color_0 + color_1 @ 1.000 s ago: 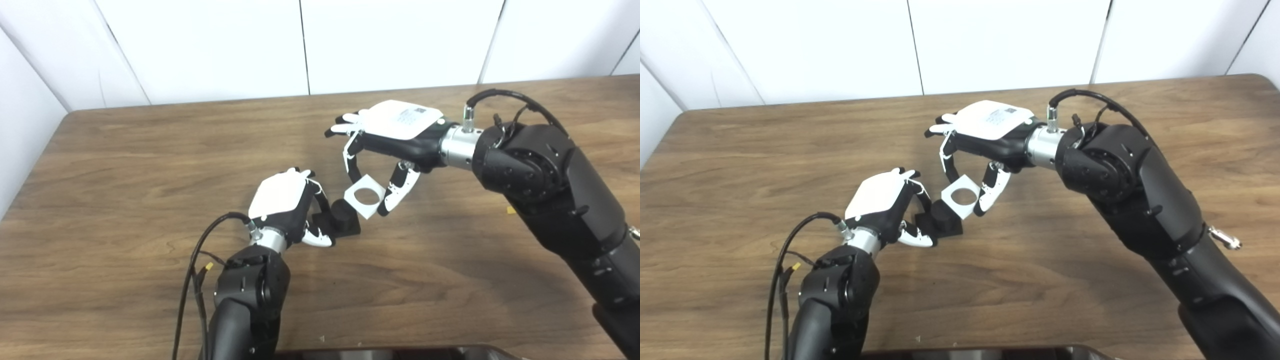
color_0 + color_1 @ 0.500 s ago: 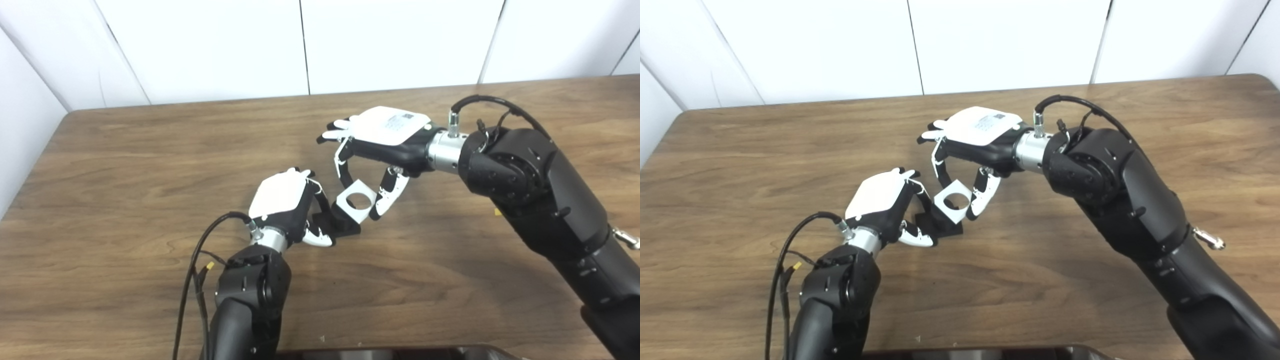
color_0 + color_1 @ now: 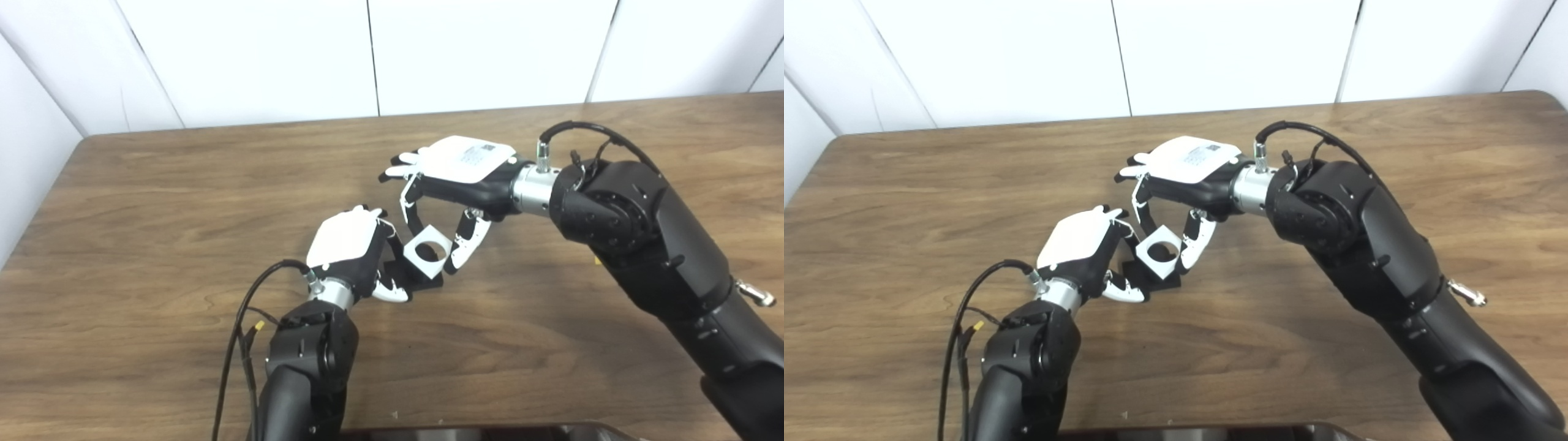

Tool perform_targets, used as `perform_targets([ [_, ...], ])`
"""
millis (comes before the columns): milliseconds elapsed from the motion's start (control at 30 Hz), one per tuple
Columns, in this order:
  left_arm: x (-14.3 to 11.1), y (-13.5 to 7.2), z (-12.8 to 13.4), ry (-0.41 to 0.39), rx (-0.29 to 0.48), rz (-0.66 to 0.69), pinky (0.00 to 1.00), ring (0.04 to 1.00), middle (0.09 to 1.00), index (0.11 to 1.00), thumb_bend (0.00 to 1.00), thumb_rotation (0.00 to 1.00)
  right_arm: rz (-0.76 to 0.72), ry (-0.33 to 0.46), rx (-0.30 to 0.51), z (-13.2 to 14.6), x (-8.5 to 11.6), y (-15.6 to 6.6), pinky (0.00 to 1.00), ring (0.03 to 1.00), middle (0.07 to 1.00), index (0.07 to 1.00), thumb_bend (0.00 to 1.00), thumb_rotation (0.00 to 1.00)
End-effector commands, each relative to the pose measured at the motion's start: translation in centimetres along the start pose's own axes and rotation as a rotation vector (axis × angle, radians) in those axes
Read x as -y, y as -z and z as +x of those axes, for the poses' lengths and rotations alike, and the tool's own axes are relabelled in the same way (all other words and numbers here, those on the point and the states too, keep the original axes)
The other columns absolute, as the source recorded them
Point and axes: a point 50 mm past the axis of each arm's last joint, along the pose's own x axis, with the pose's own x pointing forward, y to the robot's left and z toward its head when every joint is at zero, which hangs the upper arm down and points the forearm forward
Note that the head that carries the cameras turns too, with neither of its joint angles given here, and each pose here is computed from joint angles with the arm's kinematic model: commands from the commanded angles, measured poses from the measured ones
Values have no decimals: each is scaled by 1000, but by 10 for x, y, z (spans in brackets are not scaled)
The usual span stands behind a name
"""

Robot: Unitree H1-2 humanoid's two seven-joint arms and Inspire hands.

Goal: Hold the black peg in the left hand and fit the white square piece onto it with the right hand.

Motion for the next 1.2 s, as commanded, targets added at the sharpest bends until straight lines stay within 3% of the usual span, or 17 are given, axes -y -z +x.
perform_targets([
  [0,-7,-10,1,-35,28,4,1000,1000,937,488,525,63,-50,74,24,1,21,-4,1000,1000,951,492,525,143],
  [1167,-8,-15,-2,-35,39,-7,1000,1000,940,488,525,63,-57,44,-1,10,14,8,997,1000,956,492,525,145],
])
